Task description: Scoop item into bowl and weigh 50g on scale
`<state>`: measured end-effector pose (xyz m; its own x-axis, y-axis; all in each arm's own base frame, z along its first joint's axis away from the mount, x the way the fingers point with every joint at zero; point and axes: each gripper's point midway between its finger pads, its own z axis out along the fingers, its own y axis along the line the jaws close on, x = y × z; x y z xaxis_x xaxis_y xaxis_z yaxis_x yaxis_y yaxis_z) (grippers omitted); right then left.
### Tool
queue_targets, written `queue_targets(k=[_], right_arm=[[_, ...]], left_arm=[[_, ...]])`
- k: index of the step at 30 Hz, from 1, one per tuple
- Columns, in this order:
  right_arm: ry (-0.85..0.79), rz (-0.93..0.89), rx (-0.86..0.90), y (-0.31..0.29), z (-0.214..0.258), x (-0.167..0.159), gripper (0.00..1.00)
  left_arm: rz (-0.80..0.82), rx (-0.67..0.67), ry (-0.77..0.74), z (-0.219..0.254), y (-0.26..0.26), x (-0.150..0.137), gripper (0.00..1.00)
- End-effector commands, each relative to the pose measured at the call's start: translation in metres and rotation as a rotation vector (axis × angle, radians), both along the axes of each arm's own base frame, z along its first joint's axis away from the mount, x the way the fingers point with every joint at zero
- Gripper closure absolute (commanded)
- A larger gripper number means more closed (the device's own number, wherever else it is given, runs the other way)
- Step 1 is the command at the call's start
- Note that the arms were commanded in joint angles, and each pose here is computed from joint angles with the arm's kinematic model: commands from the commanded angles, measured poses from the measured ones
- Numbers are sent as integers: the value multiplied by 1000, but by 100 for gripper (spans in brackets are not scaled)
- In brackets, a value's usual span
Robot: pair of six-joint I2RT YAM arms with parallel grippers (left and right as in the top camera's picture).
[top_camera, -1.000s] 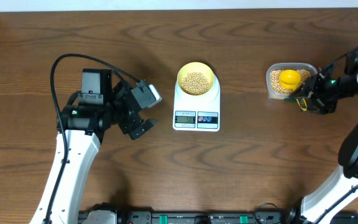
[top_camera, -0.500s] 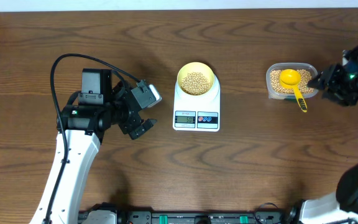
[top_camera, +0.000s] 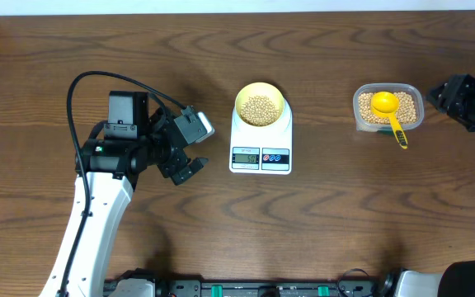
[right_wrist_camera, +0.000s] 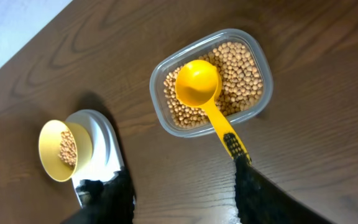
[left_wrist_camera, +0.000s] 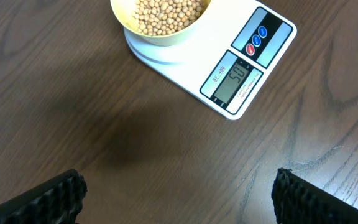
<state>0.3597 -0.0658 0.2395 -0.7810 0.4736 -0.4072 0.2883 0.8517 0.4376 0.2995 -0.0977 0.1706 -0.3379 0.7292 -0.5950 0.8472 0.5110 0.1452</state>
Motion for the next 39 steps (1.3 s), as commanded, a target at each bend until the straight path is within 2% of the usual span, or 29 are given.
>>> queue_targets(k=[1,5,8,10,13,15,28,39], right_arm=[[-9,13,3,1,3,-2,60],[15,17,18,5,0,-7,63],[16,17,19,5,0,-7,63],[9,22,26,7,3,-7,60],[-6,20,15,6,6,-8,39],[-21,5,-17,1,10,-7,1],[-219,-39,-98,0,68,-15,1],[-351,-47,-140,12,112,-44,1]], left_arm=[[0,11,12,-6,2,-1,2],[0,11,12,-6,2,-1,2],[0,11,12,-6,2,-1,2],[0,11,12,-6,2,-1,2],[0,11,12,-6,2,-1,2],[0,10,13,-6,2,-1,2],[0,11,12,-6,2,-1,2],[0,11,12,-6,2,-1,2]])
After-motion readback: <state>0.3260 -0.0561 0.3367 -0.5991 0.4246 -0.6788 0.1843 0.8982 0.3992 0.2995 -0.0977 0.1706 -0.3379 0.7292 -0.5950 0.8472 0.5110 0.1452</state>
